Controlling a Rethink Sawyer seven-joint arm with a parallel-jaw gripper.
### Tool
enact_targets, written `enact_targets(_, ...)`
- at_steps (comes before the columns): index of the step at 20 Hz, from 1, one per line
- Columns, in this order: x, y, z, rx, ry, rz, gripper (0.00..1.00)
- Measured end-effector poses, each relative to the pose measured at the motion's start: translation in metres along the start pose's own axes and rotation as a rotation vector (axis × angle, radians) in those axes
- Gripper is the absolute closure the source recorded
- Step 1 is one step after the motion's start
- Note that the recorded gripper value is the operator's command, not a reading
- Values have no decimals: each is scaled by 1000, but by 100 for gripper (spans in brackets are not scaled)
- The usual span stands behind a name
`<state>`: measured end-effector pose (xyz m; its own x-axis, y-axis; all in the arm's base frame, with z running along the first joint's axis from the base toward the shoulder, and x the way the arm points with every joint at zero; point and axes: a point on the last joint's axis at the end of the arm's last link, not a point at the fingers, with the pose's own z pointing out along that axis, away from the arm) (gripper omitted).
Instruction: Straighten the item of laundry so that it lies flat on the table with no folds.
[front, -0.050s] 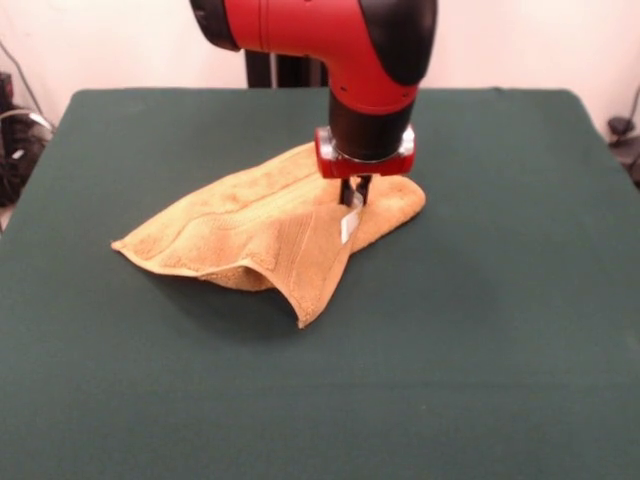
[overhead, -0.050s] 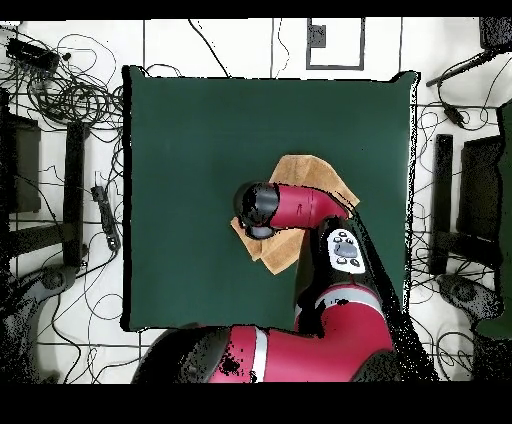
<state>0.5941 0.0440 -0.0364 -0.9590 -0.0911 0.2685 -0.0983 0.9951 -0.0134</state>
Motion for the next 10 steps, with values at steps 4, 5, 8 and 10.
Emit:
enact_targets(4,0,0,-1,1,-2,0,100)
enact_targets(5,0,0,-1,1,-2,0,100)
enact_targets(8,-3,0,-2,3,-7,-2,100)
enact_targets(10,-5,1,-2,4,-11,-3,100)
